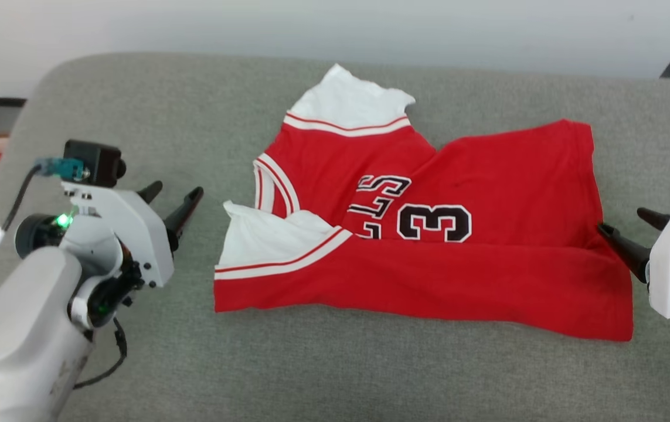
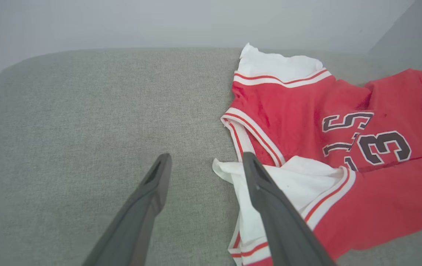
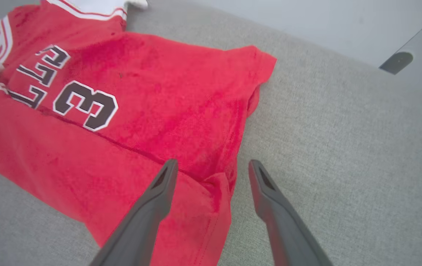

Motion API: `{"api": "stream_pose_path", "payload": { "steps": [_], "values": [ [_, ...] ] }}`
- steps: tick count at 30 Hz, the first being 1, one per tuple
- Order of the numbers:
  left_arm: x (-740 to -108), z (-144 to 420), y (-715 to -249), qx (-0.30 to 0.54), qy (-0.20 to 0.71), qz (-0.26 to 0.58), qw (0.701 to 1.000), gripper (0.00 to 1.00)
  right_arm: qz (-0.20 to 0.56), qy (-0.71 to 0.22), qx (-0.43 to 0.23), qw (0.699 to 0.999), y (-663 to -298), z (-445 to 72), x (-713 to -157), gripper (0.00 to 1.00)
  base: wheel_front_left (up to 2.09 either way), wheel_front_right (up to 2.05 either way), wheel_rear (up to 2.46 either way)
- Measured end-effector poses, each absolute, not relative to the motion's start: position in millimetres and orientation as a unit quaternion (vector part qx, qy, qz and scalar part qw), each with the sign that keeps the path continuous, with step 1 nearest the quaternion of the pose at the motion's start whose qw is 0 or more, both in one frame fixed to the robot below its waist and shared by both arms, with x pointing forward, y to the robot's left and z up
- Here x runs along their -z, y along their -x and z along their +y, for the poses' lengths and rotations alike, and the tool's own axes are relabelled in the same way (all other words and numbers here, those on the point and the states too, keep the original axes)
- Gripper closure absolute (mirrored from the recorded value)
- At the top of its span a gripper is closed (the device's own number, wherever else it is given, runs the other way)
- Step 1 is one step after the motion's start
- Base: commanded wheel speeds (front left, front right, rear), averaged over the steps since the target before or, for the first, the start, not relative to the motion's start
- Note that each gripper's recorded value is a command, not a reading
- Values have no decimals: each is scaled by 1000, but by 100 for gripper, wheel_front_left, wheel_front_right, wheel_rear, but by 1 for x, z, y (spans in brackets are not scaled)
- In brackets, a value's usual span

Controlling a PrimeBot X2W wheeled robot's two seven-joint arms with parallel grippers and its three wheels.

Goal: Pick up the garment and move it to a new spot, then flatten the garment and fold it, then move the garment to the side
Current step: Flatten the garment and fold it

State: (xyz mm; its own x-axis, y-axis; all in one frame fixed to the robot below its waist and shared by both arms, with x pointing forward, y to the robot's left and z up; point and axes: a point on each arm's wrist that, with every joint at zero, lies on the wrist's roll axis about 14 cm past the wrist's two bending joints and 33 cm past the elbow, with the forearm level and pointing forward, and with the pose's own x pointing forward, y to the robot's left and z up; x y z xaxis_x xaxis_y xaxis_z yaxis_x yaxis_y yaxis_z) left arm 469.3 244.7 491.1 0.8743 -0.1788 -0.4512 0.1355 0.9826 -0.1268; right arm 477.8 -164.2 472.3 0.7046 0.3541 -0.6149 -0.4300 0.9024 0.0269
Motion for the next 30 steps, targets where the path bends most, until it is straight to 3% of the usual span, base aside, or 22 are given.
{"api": "stream_pose_path", "payload": {
  "steps": [14, 22, 30],
  "values": [
    [-526, 245, -420, 64, 62, 180, 980, 0, 137, 52, -218, 965, -453, -157, -530, 0, 0, 0, 0],
    [-511, 241, -413, 59, 79, 253, 962, 0, 130, -1, -173, 976, -423, -173, -517, 0, 0, 0, 0],
    [-475, 226, -406, 70, 86, 392, 913, 0, 142, -32, -119, 982, -403, -199, -506, 0, 0, 0, 0]
  ]
}}
